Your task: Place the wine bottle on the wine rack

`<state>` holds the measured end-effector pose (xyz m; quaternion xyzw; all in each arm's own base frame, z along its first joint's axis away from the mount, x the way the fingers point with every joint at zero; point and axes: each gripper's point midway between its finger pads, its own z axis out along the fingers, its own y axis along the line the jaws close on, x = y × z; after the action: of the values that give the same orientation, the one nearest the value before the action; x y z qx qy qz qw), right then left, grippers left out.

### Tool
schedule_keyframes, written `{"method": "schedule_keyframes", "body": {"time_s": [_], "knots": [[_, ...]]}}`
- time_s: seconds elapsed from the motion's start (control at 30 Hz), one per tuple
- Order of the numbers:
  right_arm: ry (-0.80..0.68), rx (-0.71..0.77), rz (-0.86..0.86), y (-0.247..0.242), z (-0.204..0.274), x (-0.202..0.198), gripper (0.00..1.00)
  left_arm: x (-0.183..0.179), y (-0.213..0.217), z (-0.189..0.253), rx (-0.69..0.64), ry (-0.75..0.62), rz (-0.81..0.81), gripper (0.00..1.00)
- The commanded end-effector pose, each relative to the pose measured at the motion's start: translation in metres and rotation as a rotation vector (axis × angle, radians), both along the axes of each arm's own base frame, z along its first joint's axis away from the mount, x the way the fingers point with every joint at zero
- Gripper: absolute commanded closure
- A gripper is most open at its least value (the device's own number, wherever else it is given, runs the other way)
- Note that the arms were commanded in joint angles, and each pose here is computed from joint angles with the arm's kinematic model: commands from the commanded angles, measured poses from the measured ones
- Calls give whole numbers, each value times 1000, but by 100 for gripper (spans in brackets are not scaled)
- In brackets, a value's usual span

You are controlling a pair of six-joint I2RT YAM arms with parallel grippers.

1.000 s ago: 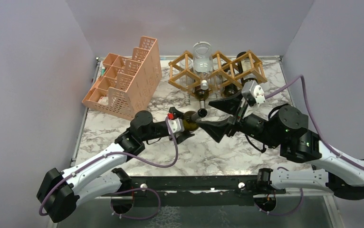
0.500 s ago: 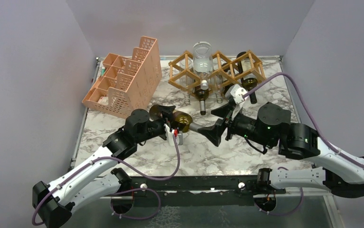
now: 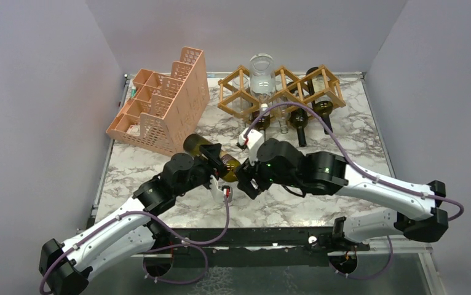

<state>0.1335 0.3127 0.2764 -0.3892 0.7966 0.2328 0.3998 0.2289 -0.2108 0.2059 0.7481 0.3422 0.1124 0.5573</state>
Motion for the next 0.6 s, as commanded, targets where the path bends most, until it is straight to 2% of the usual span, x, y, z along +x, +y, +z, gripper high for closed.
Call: {"method": "schedule_keyframes", "body": {"time_s": [0.0,0.47,0.57], "knots": [[108,-57,-52,5,-25,-6,25,9,4,47,-61,-200,25,100],[149,-112,-89,37,-71,5,35,2,5,49,-68,-215,4,100],[153,-134,-93,40,-80,7,41,0,2,50,-88,-183,-7,98]]}}
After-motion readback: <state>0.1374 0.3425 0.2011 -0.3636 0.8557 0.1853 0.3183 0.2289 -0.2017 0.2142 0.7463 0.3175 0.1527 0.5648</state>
